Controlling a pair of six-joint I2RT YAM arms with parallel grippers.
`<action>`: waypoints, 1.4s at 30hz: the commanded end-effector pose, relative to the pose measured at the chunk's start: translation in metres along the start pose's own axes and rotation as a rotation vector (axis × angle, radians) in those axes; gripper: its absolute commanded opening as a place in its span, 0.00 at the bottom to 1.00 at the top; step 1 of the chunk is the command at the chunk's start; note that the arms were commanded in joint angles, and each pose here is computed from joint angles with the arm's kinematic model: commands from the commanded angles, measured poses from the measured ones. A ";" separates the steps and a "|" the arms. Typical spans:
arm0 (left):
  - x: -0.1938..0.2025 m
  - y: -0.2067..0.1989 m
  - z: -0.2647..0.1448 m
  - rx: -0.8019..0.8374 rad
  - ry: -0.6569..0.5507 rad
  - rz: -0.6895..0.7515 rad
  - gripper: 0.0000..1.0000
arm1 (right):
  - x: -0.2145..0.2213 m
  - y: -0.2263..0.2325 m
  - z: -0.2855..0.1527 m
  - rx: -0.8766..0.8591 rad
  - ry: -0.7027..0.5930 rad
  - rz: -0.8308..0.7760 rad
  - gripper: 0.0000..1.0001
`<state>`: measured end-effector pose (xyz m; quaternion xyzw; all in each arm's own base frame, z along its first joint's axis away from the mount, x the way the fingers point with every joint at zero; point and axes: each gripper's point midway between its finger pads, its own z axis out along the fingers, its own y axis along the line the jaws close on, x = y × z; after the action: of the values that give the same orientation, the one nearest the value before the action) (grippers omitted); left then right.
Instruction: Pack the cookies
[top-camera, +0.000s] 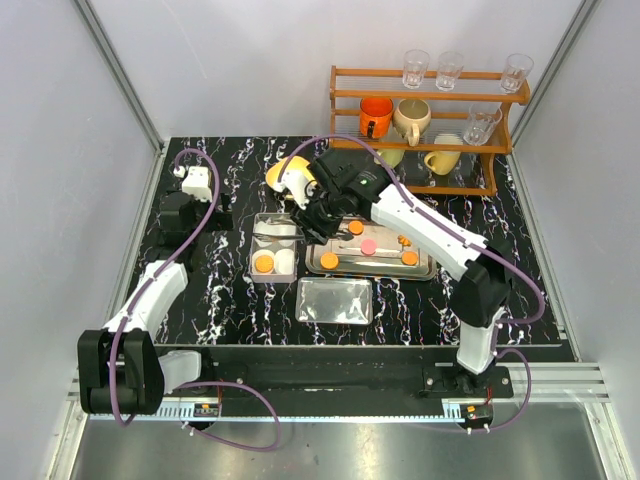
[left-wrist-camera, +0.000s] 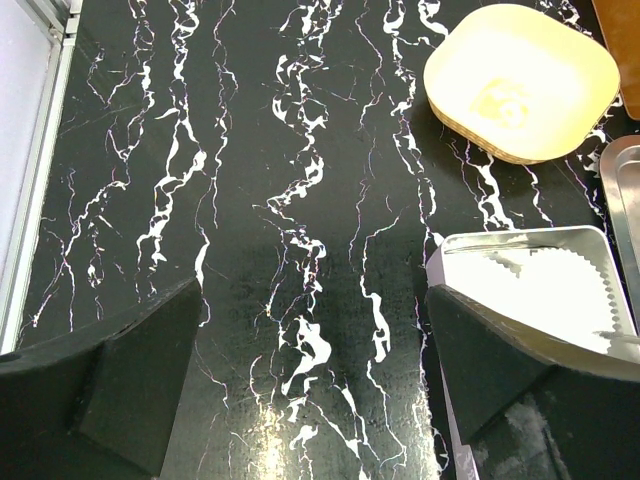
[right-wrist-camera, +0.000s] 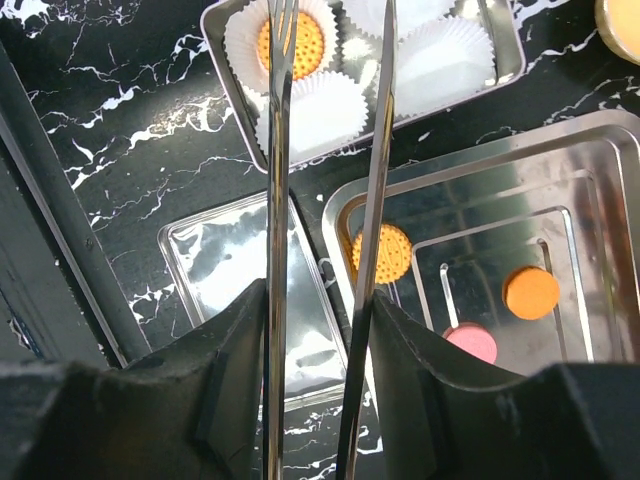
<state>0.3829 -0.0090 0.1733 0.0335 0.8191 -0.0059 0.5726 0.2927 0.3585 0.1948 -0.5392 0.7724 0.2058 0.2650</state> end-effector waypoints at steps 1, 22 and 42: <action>-0.027 0.001 -0.005 0.007 -0.091 0.010 0.99 | -0.009 -0.012 -0.029 0.104 -0.053 0.013 0.48; -0.024 -0.004 -0.005 0.029 -0.087 0.000 0.99 | 0.095 -0.100 -0.088 0.305 -0.030 0.282 0.52; -0.019 -0.004 -0.004 0.034 -0.076 0.010 0.99 | 0.154 -0.126 -0.058 0.258 0.040 0.400 0.56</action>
<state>0.3819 -0.0135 0.1759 0.0410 0.8166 -0.0165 0.5754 0.3487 0.1688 0.1370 -0.3393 0.8964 0.1316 0.2532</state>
